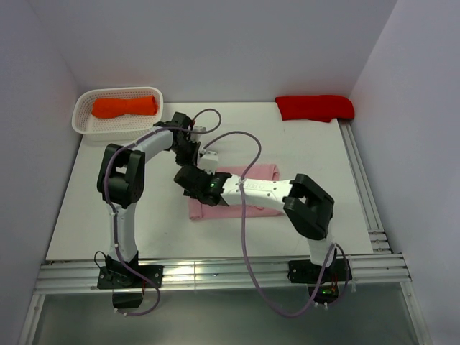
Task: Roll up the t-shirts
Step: Roll the tshirt
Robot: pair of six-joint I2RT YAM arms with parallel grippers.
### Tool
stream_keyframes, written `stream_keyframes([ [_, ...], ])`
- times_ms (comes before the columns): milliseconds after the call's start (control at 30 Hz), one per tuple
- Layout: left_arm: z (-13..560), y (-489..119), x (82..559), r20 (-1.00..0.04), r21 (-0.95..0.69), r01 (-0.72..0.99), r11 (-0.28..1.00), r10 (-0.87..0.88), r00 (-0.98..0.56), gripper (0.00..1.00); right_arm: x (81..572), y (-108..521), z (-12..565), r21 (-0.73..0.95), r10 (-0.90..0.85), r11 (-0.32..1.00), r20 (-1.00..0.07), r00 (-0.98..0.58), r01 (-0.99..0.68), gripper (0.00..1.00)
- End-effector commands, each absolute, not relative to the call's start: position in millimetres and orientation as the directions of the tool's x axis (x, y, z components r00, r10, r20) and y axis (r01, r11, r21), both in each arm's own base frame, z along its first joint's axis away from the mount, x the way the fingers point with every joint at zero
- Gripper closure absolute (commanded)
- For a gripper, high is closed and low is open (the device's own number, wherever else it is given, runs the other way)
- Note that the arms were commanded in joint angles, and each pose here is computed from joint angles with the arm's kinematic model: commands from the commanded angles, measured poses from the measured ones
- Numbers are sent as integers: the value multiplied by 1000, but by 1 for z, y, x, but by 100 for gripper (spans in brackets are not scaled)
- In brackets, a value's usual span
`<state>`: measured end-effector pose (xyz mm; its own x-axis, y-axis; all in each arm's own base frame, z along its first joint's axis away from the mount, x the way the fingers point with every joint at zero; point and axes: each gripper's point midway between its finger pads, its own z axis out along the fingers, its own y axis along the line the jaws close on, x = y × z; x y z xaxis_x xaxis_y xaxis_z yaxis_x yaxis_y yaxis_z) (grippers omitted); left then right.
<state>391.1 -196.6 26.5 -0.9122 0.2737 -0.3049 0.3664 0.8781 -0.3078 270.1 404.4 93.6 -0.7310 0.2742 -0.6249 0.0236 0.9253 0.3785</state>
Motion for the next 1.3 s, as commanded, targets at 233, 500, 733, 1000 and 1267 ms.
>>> stream_keyframes([
  [233,5,-177,396,-252,-189,373,908,323,-912,100,304,394,79,97,70,995,-755,-652,-6,49],
  [500,3,-177,397,-239,-184,374,909,328,-914,100,306,414,97,56,15,997,-787,-617,-47,50],
  [733,3,-178,397,-233,-177,378,909,334,-913,100,308,424,83,-15,-49,998,-784,-619,-61,50],
  [1000,5,-180,396,-229,-179,381,907,339,-913,100,310,429,68,-95,-116,993,-765,-633,-67,49],
  [1267,6,-179,398,-227,-169,385,907,345,-911,100,295,416,41,-187,-164,982,-709,-686,-42,51],
])
